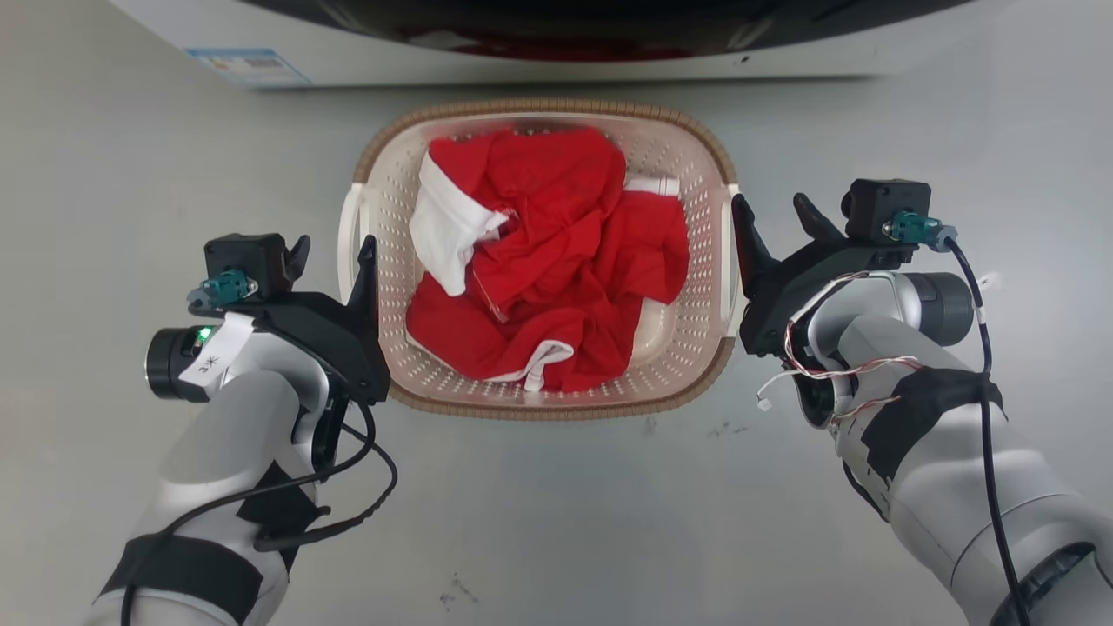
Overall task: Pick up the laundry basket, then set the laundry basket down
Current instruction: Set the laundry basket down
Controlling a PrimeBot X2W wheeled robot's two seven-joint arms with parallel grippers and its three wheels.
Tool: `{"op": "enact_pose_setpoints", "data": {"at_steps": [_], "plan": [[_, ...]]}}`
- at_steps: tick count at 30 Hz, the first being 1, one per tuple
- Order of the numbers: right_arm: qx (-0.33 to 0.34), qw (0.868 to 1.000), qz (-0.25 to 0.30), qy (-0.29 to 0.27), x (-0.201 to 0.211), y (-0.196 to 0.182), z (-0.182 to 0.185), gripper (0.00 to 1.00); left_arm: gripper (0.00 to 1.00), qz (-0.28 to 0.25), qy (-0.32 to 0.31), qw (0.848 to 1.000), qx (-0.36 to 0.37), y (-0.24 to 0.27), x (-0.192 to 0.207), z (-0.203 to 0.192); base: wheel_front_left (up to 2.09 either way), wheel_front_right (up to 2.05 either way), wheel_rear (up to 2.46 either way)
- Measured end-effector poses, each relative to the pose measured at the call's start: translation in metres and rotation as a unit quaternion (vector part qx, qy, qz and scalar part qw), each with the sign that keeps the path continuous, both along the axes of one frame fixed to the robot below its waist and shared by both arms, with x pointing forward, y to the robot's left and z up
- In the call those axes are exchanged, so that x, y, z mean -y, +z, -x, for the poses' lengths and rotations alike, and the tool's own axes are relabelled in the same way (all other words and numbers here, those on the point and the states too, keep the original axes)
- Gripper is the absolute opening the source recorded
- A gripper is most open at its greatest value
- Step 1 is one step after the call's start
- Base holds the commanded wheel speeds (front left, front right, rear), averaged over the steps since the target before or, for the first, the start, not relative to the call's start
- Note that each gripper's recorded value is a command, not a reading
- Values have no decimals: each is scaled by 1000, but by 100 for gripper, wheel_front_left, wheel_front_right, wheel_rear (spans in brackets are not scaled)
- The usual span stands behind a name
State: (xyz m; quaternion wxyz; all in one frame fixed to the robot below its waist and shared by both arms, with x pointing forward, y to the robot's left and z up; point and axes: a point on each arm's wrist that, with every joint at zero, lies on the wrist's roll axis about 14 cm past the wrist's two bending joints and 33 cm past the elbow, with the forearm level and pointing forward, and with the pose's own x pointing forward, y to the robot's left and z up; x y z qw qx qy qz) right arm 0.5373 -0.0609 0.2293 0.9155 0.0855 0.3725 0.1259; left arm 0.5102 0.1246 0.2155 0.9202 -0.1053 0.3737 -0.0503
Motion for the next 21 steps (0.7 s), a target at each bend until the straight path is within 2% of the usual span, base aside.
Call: {"op": "enact_pose_setpoints", "data": {"at_steps": [12,21], "plan": [[51,998,-21,-6,1,66,6,100,100,43,26,996,70,70,7,0,0,0,0],[77,996,-43,-24,2,105,29,100,100,57,46,992,102,105,5,29,0,0,0]]}}
